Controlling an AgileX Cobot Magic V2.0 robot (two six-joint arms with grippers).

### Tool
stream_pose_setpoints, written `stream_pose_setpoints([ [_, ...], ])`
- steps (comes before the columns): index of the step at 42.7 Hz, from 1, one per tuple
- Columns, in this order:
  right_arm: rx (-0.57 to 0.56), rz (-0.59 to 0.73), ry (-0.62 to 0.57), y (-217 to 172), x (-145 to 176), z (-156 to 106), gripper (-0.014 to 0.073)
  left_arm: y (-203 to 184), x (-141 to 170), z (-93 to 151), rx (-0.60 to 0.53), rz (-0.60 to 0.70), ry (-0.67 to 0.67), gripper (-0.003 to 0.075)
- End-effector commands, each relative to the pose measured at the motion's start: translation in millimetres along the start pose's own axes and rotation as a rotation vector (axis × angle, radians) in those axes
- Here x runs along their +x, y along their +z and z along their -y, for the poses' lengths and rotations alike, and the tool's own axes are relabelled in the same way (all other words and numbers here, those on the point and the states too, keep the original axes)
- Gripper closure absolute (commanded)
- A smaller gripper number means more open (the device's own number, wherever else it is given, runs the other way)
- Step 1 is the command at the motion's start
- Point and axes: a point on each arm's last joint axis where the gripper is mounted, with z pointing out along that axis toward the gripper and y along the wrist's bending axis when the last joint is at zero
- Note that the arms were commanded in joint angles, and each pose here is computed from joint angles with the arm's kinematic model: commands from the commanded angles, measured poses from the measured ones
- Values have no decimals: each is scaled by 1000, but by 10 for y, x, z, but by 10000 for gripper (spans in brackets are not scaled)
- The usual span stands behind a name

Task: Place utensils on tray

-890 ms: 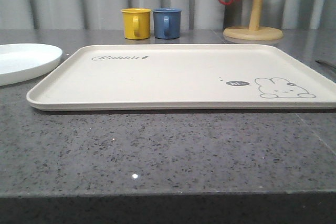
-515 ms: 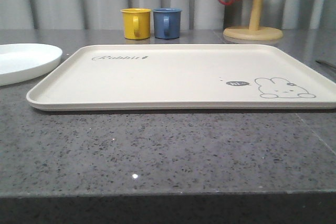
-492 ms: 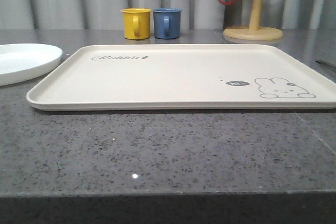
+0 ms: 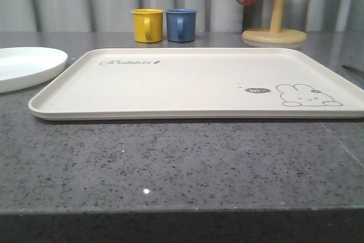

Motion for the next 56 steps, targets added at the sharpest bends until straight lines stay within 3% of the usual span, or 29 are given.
stream_pose_setpoints([
  [1,-10,165,-1,-60,-422,-21,661,-42,-337,-40,-25,192,-13,741],
  [10,-9,58,-1,-106,-960,-50,661,-154,-1133,-105,-15,237,-5,741],
  [20,-1,-167,-3,149,-1346,-71,661,38,-1712,-144,26,8,3,741],
  [31,9,-413,-3,491,-1173,-65,661,396,-1544,-114,69,-302,0,741],
  [41,16,-571,-3,665,-987,-57,658,569,-1312,-89,82,-420,-3,741],
  [44,18,-624,-3,699,-931,-55,602,602,-1254,-83,85,-450,-3,736],
  [47,19,-663,-3,727,-889,-53,479,633,-1215,-78,89,-481,-3,691],
  [50,20,-680,-3,757,-865,-52,314,676,-1187,-75,91,-502,-3,587],
  [53,20,-686,-3,778,-853,-52,188,727,-1156,-73,92,-521,-2,425],
  [56,21,-689,-3,782,-849,-52,124,775,-1123,-70,93,-543,0,283],
])
